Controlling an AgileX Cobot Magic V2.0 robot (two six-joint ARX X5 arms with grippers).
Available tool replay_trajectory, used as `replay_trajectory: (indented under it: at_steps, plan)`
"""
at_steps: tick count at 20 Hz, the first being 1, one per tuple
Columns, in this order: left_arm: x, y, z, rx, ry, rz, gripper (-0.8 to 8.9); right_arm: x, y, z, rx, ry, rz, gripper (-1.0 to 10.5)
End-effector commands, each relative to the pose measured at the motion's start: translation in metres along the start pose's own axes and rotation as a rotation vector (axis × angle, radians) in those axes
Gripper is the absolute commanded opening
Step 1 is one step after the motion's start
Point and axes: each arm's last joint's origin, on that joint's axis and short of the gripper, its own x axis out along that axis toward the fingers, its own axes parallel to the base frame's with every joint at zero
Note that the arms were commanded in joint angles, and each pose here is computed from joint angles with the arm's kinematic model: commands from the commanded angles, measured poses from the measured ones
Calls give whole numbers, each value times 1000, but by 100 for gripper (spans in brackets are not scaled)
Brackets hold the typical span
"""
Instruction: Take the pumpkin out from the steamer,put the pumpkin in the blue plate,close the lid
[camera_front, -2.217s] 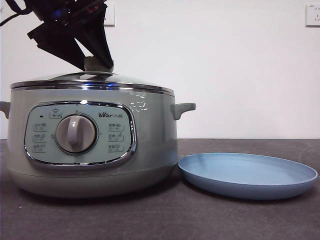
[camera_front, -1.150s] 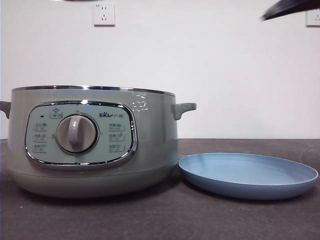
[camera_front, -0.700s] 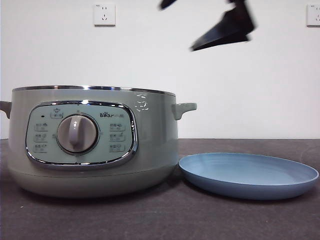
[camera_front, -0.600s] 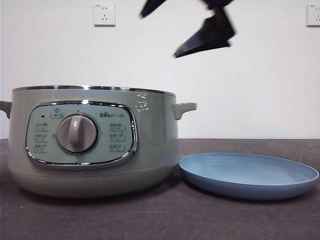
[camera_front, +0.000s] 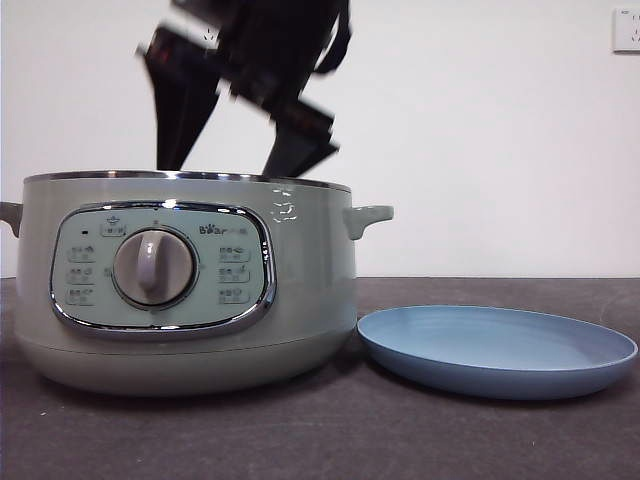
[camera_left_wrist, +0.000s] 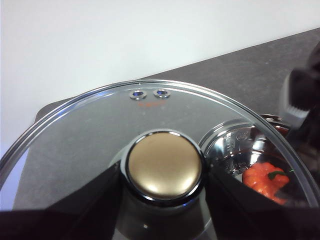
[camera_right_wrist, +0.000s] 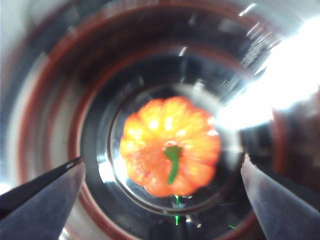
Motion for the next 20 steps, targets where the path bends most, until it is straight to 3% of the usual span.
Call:
replay_trajectory:
  at_steps: [1, 6, 7, 9, 12, 16, 18, 20]
  plan:
    - [-6, 3, 5, -15, -62, 12, -9, 26, 3, -2, -28, 36, 10, 599]
    - [-6, 3, 5, -14, -58, 12, -9, 60, 2, -5, -31, 66, 13, 590]
    - [-6, 3, 5, -13, -57, 12, -9, 60, 1, -5, -31, 61, -6, 485]
    - [-6, 3, 5, -14, -57, 12, -9, 59, 4, -2, -39, 44, -36, 28]
    - [-6, 3, 5, -14, -58, 12, -9, 41, 4, 2, -41, 10, -42, -3]
    - [-4, 2, 6, -14, -58, 12, -9, -20, -1, 1, -19, -20, -63, -3]
    - [-1, 1, 7, -10, -48, 11, -9, -60, -14, -11, 28, 11, -86, -3]
    - [1, 0, 7, -8, -44, 11, -9, -98, -31, -30, 131, 66, -112, -3]
